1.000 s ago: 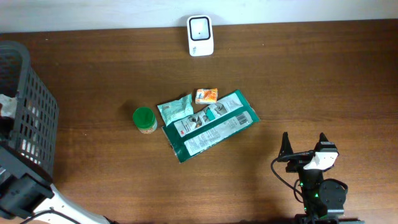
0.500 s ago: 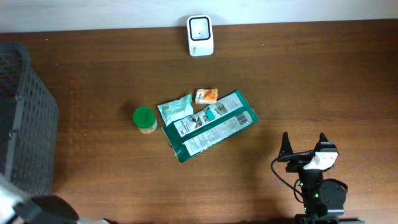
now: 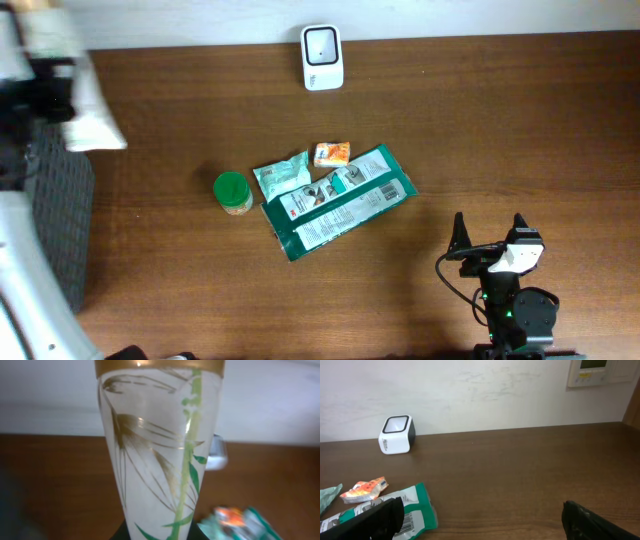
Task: Scan the item barcode
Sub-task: 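Carry the white tube past the scanner toward the table's right side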
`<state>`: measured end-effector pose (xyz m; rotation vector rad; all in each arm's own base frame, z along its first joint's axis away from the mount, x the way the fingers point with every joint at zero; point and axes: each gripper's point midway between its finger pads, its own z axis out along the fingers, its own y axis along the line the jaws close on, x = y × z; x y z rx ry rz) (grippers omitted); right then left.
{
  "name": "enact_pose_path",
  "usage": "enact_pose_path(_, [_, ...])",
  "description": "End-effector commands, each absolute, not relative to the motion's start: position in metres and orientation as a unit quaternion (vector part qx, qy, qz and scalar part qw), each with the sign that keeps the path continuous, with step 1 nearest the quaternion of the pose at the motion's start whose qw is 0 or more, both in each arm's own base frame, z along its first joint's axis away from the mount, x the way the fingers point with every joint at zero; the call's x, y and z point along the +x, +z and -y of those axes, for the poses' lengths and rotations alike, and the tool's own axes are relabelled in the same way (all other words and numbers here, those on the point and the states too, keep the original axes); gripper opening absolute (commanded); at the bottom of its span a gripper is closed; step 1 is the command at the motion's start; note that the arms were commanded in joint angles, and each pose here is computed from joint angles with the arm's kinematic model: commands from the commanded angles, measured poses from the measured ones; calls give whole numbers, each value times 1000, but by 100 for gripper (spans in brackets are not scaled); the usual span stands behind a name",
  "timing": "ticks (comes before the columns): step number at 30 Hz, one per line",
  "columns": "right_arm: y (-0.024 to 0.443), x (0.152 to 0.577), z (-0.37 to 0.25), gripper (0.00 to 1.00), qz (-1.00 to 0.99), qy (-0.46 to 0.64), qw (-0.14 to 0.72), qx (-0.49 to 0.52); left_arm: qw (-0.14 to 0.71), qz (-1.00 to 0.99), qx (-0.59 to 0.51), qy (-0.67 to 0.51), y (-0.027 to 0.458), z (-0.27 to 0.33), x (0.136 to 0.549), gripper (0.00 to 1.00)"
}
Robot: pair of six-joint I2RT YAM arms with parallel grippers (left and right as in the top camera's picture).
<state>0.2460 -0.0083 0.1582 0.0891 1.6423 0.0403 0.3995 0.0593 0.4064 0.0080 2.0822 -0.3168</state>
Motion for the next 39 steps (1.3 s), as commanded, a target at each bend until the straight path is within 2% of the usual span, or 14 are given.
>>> enact_pose_path(1, [155, 246, 8, 98, -733, 20, 678, 43, 471, -858, 83, -188, 405, 24, 407, 0])
enact_pose_path(14, [155, 246, 8, 98, -733, 20, 678, 43, 303, -881, 276, -236, 278, 248, 416, 0])
enact_pose_path(23, [155, 246, 8, 98, -733, 20, 678, 43, 233, -849, 392, -268, 182, 392, 378, 0])
enact_pose_path(30, [155, 246, 8, 98, -733, 20, 678, 43, 191, -862, 375, -284, 124, 437, 364, 0])
enact_pose_path(39, [155, 246, 8, 98, -733, 20, 678, 43, 156, -878, 349, -288, 78, 454, 357, 9])
